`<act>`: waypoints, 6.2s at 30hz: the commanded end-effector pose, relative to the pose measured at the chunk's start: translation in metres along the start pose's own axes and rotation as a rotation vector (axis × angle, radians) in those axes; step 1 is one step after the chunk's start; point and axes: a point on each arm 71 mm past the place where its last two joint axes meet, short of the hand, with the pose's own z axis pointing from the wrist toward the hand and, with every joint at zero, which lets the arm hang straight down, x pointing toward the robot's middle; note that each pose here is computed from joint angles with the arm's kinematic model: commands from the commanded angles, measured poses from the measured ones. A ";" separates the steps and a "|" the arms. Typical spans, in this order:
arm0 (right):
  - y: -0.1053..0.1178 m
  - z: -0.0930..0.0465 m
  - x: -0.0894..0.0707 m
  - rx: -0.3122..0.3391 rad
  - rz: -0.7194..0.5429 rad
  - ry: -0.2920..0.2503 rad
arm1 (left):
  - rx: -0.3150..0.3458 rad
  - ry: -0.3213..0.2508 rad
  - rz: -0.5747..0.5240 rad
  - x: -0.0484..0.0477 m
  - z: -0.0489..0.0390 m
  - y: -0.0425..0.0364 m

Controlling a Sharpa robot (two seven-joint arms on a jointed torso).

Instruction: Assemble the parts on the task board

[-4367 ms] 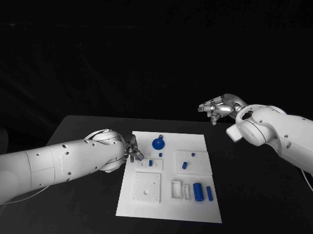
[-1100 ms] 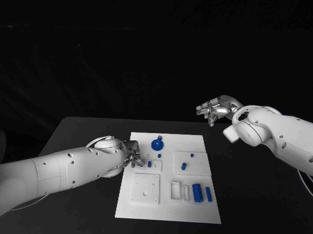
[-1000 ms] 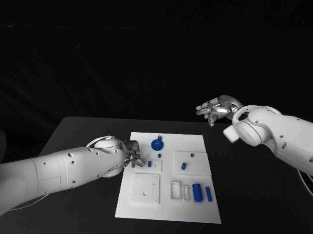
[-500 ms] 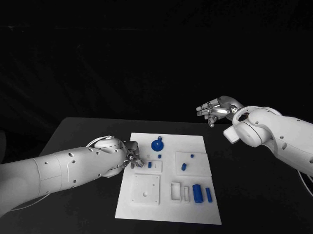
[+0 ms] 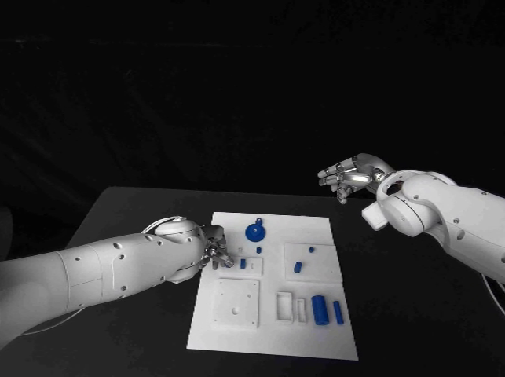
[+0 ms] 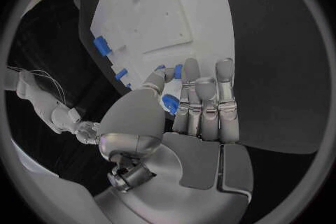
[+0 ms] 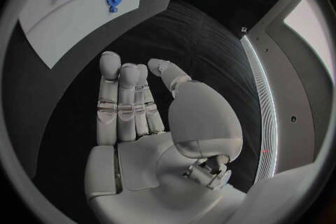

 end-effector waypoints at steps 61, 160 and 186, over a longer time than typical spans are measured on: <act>-0.004 0.000 0.001 -0.003 0.014 -0.004 | -0.038 0.018 -0.040 0.0138 0.0059 -0.0005; -0.014 -0.002 0.004 0.019 0.014 0.021 | 0.056 0.026 -0.258 0.0113 -0.0063 0.0147; -0.007 -0.006 0.026 -0.037 -0.066 0.071 | 0.185 0.086 -0.492 -0.0022 -0.0152 0.0255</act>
